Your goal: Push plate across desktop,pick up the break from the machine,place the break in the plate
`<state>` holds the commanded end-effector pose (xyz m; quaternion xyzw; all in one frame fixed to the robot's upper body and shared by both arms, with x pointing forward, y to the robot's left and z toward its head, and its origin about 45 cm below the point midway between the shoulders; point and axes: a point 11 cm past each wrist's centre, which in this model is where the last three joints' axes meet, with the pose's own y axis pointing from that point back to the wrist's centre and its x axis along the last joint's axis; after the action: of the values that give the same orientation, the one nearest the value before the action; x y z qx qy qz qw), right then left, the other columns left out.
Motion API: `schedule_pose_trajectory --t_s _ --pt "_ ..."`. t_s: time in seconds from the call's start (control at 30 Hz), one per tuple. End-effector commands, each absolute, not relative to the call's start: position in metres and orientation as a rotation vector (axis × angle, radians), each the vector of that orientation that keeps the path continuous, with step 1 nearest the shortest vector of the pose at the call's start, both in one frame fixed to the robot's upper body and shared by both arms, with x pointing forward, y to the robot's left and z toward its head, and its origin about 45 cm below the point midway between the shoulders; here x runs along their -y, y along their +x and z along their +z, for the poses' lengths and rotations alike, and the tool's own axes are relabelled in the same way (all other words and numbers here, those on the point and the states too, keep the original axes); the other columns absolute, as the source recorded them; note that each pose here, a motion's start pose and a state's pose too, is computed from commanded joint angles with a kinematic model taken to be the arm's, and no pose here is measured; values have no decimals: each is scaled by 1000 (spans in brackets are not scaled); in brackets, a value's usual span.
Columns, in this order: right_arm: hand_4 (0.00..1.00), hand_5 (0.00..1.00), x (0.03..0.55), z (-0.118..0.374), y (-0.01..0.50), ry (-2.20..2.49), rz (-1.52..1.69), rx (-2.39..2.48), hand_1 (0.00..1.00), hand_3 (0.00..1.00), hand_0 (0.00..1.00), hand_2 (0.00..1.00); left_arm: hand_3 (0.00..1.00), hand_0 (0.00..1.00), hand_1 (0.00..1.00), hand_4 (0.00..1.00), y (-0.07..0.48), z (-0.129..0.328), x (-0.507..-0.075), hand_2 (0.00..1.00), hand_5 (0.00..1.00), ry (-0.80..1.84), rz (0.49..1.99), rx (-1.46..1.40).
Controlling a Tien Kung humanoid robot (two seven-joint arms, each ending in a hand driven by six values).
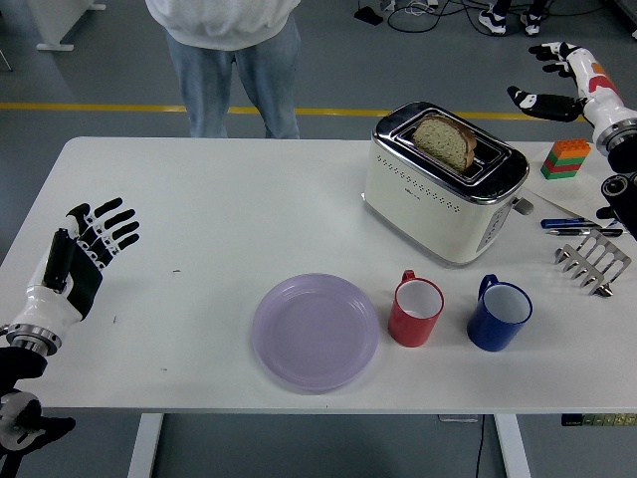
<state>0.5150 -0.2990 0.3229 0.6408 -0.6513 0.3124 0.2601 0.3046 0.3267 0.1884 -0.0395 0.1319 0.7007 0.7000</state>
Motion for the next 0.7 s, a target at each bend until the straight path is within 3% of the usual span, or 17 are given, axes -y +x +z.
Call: schedule_pose_trajectory --t_s 0.7 --pt "804 263 219 297 541 1755 815 1474 801 801 865 822 732 779 753 448 306 182 -326 733 998 -76 1576 -305"
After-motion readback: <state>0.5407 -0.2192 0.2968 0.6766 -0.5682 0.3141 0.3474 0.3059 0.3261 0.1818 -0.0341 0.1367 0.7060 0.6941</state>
